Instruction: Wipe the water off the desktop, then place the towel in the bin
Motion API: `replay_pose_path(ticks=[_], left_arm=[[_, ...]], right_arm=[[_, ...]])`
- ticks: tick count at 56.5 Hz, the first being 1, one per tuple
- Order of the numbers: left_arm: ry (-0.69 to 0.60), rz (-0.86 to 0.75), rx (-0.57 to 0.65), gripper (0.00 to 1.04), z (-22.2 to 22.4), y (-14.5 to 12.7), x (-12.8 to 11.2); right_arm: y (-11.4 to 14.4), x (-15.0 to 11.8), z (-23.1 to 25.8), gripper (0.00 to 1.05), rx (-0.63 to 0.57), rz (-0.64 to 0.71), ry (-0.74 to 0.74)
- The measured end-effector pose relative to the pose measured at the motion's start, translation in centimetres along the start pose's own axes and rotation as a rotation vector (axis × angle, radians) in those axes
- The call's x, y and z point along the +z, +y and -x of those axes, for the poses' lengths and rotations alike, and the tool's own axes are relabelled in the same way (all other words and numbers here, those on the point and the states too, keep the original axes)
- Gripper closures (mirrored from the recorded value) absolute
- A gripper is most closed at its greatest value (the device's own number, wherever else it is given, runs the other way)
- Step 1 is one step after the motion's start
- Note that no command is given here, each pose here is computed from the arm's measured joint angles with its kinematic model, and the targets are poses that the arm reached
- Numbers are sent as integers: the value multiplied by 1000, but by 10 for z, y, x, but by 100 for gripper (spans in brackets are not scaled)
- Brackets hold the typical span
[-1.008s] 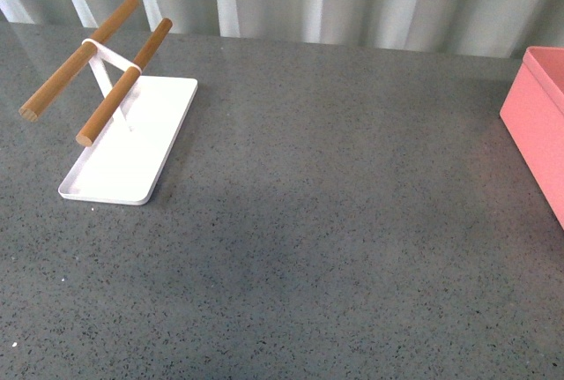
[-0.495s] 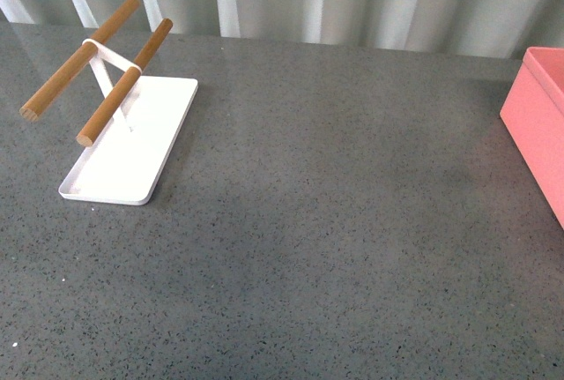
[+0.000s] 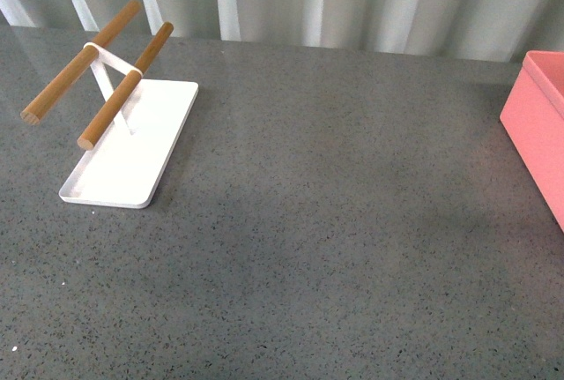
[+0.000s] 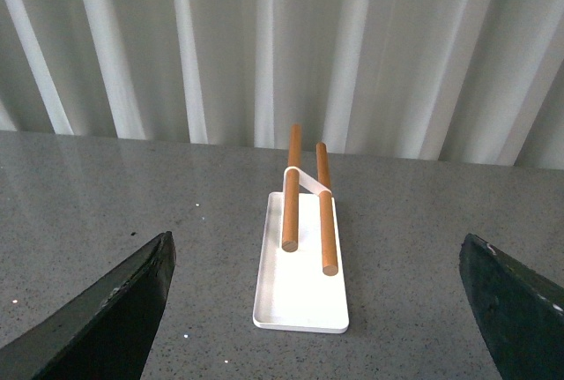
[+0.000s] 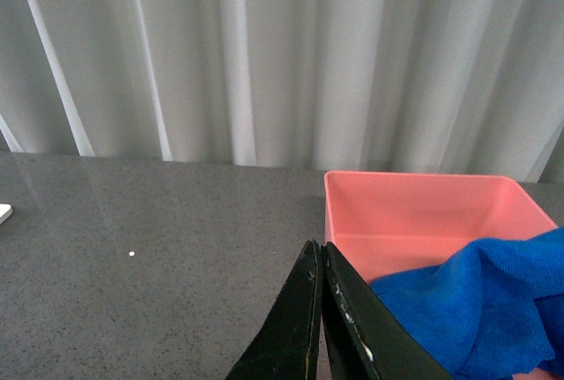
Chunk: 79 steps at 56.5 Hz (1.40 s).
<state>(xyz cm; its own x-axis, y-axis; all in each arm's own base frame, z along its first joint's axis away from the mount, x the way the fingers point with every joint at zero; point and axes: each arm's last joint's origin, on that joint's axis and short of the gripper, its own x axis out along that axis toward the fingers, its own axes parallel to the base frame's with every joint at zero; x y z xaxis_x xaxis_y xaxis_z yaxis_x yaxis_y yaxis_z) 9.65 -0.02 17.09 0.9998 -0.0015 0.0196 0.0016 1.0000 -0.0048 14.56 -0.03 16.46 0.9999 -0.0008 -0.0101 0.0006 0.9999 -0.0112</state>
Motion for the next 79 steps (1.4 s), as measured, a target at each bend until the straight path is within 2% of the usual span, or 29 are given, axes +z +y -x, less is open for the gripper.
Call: replay_pose_path(ticks=[32,70,75,79], left_arm=[[0,0,0,7,0,0,0],[0,0,0,7,0,0,0],[0,0,0,7,0,0,0],[0,0,0,7,0,0,0]], right_arm=[[0,8,23,101,0,-1,-31],[0,8,38,101,-1,-1,-32],[0,3,46,101,0,-2,3],[0,5,49,101,-1,-2,-29]])
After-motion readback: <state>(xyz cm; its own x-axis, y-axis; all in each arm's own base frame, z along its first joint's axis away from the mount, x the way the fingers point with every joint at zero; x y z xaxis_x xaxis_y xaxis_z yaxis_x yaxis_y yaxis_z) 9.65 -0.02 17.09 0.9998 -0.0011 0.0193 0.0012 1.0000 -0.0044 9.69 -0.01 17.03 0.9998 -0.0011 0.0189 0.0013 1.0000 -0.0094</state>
